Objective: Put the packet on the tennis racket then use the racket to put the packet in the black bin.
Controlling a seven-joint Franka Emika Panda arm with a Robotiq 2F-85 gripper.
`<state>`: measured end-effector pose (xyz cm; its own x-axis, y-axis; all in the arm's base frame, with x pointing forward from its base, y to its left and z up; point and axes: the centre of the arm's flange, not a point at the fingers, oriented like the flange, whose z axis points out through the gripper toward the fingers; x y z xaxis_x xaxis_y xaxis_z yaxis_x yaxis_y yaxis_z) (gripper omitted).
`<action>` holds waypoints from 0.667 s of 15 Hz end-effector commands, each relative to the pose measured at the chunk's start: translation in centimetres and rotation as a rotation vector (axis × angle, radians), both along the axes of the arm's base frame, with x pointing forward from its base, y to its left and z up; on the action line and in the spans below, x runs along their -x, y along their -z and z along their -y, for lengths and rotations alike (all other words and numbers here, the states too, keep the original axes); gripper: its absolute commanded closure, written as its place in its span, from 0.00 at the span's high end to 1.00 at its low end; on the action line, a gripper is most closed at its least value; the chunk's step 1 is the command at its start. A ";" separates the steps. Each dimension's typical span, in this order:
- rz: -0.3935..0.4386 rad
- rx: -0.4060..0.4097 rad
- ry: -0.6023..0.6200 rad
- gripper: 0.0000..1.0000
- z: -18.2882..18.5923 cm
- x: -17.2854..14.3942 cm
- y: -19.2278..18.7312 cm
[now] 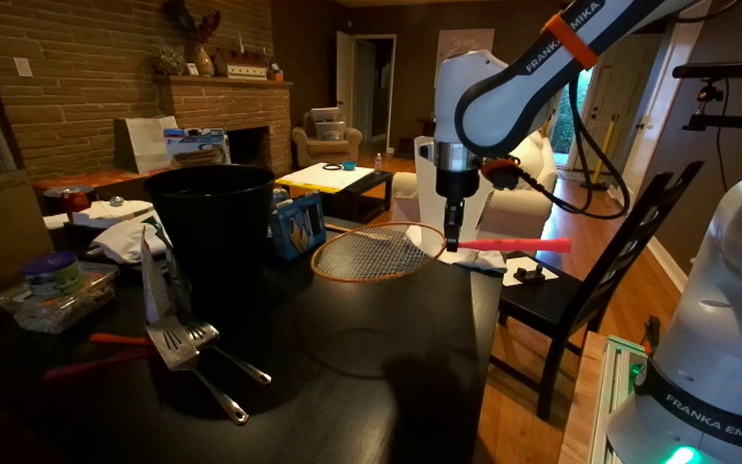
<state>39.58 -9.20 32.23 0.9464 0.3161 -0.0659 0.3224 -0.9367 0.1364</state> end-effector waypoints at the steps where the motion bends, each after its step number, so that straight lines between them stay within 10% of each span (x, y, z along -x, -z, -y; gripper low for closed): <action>1: 0.039 0.003 0.021 0.03 0.6 0.1 3.3; 10: 0.047 -0.025 0.029 0.03 0.2 -0.7 9.3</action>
<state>39.97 -9.45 25.14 0.9556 0.2940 -0.0187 0.2939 -0.9476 0.1254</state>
